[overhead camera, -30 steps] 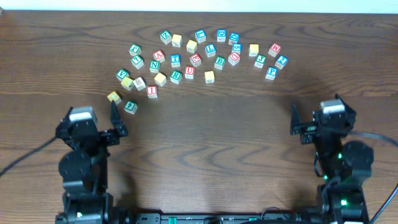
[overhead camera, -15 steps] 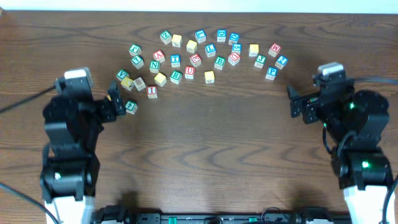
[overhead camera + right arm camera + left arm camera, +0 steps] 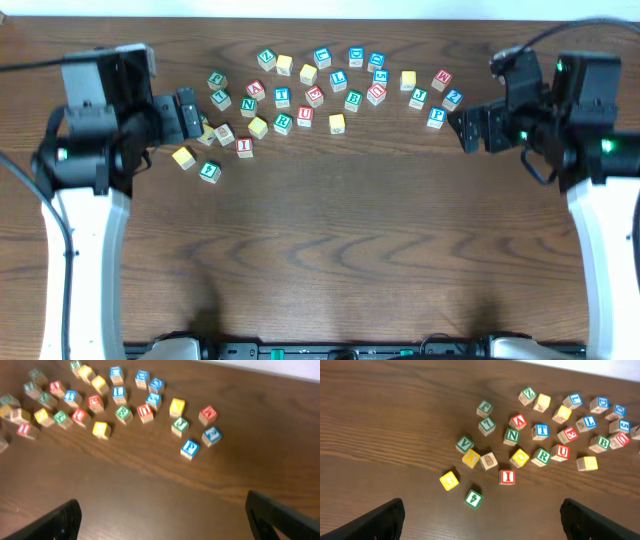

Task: Spell out NEURIPS
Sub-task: 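Raise both arms and move grippers over the block cluster, then lower the left gripper onto the green-lettered N block, then close the left gripper on the green N block and lift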

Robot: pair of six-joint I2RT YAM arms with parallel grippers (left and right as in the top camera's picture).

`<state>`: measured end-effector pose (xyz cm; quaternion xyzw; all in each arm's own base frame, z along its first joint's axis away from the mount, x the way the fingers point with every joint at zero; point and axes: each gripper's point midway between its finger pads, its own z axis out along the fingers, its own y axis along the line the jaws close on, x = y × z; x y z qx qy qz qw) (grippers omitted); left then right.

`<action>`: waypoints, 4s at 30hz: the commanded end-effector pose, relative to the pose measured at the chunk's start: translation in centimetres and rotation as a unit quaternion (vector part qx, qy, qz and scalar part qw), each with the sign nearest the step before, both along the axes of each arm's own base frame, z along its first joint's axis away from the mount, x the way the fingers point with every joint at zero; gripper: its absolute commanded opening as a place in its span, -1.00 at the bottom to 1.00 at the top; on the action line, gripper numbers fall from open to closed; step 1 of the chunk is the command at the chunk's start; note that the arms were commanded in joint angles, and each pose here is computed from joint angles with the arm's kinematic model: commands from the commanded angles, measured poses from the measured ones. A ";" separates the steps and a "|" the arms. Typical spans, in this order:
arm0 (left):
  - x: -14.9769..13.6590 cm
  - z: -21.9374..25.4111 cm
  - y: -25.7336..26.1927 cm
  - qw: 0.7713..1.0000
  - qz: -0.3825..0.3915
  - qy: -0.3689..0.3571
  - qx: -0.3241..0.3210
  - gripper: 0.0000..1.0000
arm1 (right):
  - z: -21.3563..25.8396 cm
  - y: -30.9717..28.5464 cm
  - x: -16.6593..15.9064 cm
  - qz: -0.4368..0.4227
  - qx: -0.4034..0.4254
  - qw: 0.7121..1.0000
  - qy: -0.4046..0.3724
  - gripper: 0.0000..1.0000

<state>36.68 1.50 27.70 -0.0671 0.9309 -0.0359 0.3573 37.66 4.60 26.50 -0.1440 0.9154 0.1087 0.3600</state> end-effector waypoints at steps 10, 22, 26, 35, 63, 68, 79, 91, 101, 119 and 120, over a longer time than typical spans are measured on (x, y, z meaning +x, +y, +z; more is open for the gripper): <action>1.9 -3.9 -0.4 0.997 0.003 0.068 -0.031 0.96 | -1.6 0.1 2.5 0.005 0.005 1.000 0.027 0.98; 3.6 -4.2 -2.2 0.997 -0.007 0.055 -0.046 0.72 | -1.4 0.9 2.4 0.020 0.023 0.999 0.025 0.99; 5.0 -5.7 -2.3 0.997 0.022 0.067 -0.019 0.67 | -1.4 0.9 2.4 0.016 0.027 0.999 0.027 0.99; 10.2 -8.1 -4.2 0.995 0.039 0.092 0.012 0.45 | -1.6 0.9 2.1 0.016 0.027 0.999 0.034 0.98; 15.4 -19.6 -8.1 0.990 0.039 0.132 0.030 0.13 | -1.6 0.9 2.1 0.016 0.027 0.999 0.034 0.98; 15.3 -21.3 -8.6 0.988 0.034 0.145 0.034 0.13 | -1.6 0.9 2.1 0.016 0.027 0.999 0.034 0.99; 15.6 -23.6 -8.2 0.986 0.039 0.155 0.045 0.15 | -1.6 0.9 2.1 0.016 0.027 0.999 0.034 0.98; 17.1 -23.4 -8.4 0.991 0.026 0.124 0.047 0.32 | -1.6 0.9 2.1 0.016 0.027 0.999 0.034 0.99; 17.2 -24.7 -7.1 0.989 0.038 0.136 0.048 0.36 | -1.6 0.9 2.1 0.016 0.027 0.999 0.034 0.99; 16.8 -26.4 -7.5 0.987 0.031 0.153 0.041 -0.03 | -1.6 0.9 2.1 0.016 0.027 0.999 0.034 0.98; 16.8 -26.4 -7.5 0.987 0.031 0.153 0.041 -0.08 | -1.6 0.9 2.1 0.016 0.027 0.999 0.034 0.98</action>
